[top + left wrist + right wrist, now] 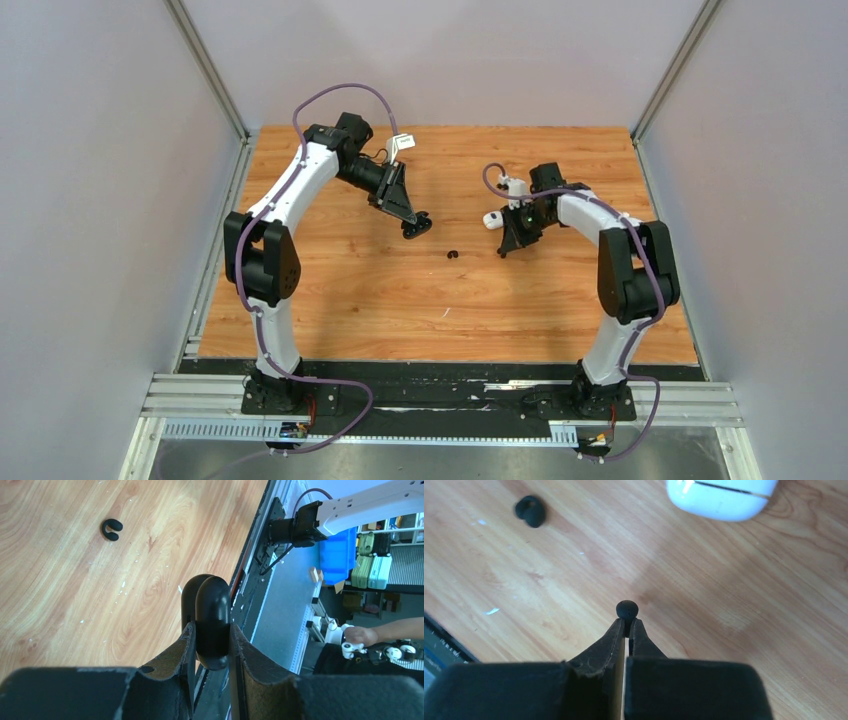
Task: Insert the wireless bluetooth earbuds into the charging case
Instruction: Pick up the earbud from the center of the board, then place the earbud in the charging case.
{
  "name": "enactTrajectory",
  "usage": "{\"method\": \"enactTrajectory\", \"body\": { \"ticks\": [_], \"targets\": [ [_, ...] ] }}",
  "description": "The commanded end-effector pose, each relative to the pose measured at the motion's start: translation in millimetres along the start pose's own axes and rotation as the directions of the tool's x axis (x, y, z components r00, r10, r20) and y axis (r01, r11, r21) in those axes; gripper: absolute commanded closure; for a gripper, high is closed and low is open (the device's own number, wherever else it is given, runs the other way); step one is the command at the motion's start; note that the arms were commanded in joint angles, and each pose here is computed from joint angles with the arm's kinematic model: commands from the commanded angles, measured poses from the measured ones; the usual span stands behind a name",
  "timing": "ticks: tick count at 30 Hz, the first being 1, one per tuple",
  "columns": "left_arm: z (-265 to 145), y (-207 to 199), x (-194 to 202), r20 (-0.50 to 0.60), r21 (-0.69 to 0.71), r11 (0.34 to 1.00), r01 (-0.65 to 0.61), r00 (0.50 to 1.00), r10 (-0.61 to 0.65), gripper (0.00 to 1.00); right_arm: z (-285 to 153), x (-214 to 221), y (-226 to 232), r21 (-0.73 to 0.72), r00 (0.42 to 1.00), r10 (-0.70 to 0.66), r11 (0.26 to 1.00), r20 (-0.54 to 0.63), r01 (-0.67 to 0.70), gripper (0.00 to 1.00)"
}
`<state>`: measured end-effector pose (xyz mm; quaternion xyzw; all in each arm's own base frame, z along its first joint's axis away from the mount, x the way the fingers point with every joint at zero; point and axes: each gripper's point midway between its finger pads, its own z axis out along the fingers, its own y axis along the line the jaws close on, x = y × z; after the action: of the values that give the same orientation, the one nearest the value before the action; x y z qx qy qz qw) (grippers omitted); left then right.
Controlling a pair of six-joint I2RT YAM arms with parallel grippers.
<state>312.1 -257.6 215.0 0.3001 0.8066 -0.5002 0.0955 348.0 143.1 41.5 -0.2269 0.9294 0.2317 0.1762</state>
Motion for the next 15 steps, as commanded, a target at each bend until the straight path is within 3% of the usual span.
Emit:
{"method": "enactTrajectory", "body": {
  "ticks": [1,4,6,8,11,13,15],
  "targets": [
    [-8.1,-13.5,-8.5,0.042,0.019,0.999,-0.05,0.998,0.05,1.0,-52.7,-45.6,46.8,-0.108,0.95,-0.28,0.949,0.136,0.295,1.0],
    [-6.5,-13.1,-8.7,0.042,0.023,0.998,-0.056,0.998,0.055,1.0,-86.1,-60.4,81.2,-0.119,0.827,-0.521,0.826,0.212,0.551,1.0],
    [-5.9,-15.0,-7.7,0.038,0.029,0.997,-0.072,0.997,0.071,1.0,-119.0,-70.3,112.2,-0.072,0.654,-0.686,0.671,0.318,0.738,1.0],
    [-3.7,-19.0,-3.9,0.023,0.039,0.995,-0.089,0.996,0.089,1.0,-142.6,-72.7,138.4,0.009,0.444,-0.811,0.484,0.38,0.875,1.0],
    [-3.1,-27.0,0.3,0.013,0.054,0.991,-0.122,0.992,0.122,1.0,-163.5,-69.8,174.4,0.135,0.134,-0.921,0.195,0.365,0.971,1.0],
    [-1.9,-36.8,1.4,0.014,0.063,0.987,-0.15,0.989,0.149,1.0,-173.5,-66.3,200.8,0.159,0.012,-0.939,0.07,0.343,0.985,1.0],
    [0.9,-43.6,3.8,0.018,0.077,0.981,-0.176,0.984,0.175,1.0,-178.0,-51.8,220.5,0.114,-0.06,-0.942,-0.023,0.331,0.993,1.0]
  ]
}}
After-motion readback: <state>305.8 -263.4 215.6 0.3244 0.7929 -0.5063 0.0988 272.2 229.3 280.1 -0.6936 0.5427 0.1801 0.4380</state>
